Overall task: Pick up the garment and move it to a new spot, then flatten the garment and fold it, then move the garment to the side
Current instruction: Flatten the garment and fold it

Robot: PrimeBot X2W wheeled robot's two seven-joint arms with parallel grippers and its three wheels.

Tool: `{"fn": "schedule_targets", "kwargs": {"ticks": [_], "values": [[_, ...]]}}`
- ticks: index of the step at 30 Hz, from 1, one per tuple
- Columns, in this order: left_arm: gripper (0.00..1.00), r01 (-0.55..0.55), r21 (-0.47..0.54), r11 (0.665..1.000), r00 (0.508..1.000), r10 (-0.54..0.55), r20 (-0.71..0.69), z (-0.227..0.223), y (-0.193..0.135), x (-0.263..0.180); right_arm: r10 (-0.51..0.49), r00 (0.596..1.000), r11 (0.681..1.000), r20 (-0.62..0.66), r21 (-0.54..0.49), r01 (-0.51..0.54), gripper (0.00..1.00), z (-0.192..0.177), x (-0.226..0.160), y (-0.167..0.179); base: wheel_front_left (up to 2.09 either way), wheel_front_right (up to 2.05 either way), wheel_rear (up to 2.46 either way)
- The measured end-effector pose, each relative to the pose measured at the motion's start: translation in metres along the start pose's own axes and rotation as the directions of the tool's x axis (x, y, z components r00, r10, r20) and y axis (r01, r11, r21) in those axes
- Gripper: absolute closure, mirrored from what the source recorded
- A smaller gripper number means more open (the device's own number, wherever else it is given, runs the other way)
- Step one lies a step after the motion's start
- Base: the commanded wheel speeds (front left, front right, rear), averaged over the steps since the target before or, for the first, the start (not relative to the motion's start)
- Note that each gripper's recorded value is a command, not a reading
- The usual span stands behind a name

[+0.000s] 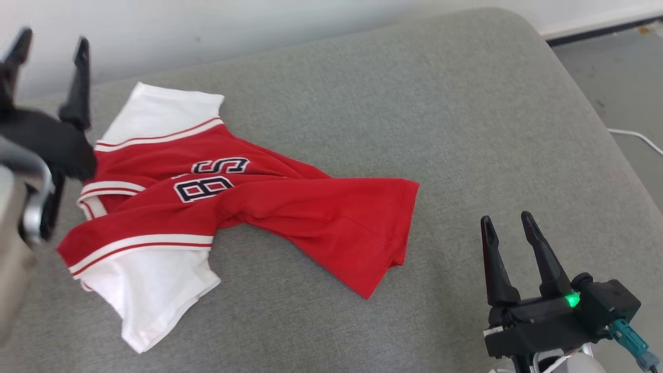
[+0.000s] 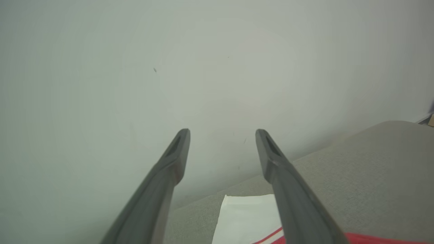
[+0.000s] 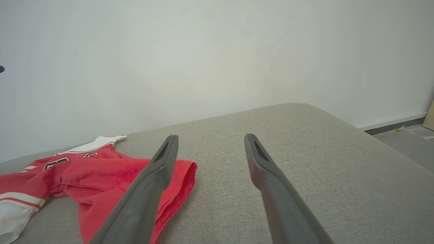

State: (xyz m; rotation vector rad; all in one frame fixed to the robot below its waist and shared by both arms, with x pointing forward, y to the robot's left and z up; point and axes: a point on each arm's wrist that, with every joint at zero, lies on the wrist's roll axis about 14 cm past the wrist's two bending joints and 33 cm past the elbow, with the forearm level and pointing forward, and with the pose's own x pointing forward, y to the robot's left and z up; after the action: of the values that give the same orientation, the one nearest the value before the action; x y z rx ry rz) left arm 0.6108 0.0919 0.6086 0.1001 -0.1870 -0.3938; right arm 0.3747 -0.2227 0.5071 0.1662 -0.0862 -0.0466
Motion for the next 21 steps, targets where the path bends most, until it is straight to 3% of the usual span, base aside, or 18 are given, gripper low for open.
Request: {"fn": "schedule_targets", "kwargs": {"ticks": [9, 21], "values": [[0.0, -0.116, -0.039, 0.993, 0.991, 0.118, 0.065, 0.011, 0.012, -0.082, 0.068, 0.998, 0.997, 0.004, 0.02, -0.068, 0.0, 0.001, -0.006, 0.02, 0.0, 0.0, 0.0], [0.0, -0.315, -0.059, 0.947, 0.948, 0.317, 0.028, -0.005, 0.026, -0.203, 0.156, 0.988, 0.987, 0.01, 0.045, -0.156, 0.0, 0.001, -0.012, 0.048, 0.0, 0.0, 0.0]]}}
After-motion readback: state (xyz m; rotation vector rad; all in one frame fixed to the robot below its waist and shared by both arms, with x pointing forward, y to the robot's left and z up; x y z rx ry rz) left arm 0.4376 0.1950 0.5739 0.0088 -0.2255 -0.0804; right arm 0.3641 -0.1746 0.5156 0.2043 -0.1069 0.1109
